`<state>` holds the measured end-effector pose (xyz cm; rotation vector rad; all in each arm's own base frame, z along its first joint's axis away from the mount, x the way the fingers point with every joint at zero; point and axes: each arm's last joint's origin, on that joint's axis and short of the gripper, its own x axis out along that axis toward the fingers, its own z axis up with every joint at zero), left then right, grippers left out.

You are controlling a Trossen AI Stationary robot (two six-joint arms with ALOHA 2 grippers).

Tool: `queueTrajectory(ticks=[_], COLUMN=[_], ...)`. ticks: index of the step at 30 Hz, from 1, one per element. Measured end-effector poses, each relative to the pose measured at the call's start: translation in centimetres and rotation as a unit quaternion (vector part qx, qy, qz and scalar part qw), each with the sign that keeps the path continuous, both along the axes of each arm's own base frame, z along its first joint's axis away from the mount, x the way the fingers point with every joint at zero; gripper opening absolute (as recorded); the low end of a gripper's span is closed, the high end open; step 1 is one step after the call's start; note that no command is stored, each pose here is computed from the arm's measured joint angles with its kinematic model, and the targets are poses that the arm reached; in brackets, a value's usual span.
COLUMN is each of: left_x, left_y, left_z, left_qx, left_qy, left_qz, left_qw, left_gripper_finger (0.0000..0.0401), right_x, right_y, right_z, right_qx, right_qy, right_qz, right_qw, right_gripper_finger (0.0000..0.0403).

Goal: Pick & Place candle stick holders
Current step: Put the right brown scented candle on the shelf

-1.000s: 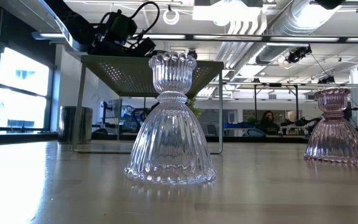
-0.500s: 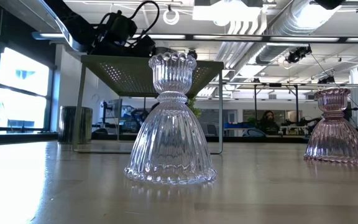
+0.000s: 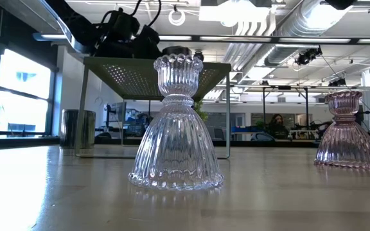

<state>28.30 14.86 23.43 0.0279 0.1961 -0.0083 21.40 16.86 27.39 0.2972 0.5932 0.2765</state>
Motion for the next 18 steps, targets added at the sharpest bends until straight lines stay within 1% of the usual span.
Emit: queueTrajectory(ticks=[1, 6, 8, 12, 18], left_x=[0.0, -0.4, -0.7, -1.4, -3.4], left_y=[0.0, 0.2, 0.2, -0.1, -0.9], left_z=[0.0, -0.1, 0.5, 1.9, 5.3], left_qx=[-0.002, -0.017, 0.001, 0.028, 0.089], left_qy=[0.001, 0.025, 0.023, 0.011, -0.027], left_qz=[0.004, 0.066, 0.088, 0.113, 0.165], left_qw=[1.000, 0.997, 0.996, 0.993, 0.982], left_gripper_finger=[0.0400, 0.0397, 0.0397, 0.0397, 0.0397], right_x=[0.0, 0.0, 0.0, 0.0, 0.0], right_y=[0.0, 0.0, 0.0, 0.0, 0.0], right_z=[0.0, 0.0, 0.0, 0.0, 0.0], right_qx=[0.000, 0.000, 0.000, 0.000, 0.000], right_qy=[0.000, 0.000, 0.000, 0.000, 0.000], right_qz=[0.000, 0.000, 0.000, 0.000, -0.001], right_qw=[1.000, 1.000, 1.000, 1.000, 1.000], right_gripper_finger=[0.0378, 0.0379, 0.0378, 0.0379, 0.0379])
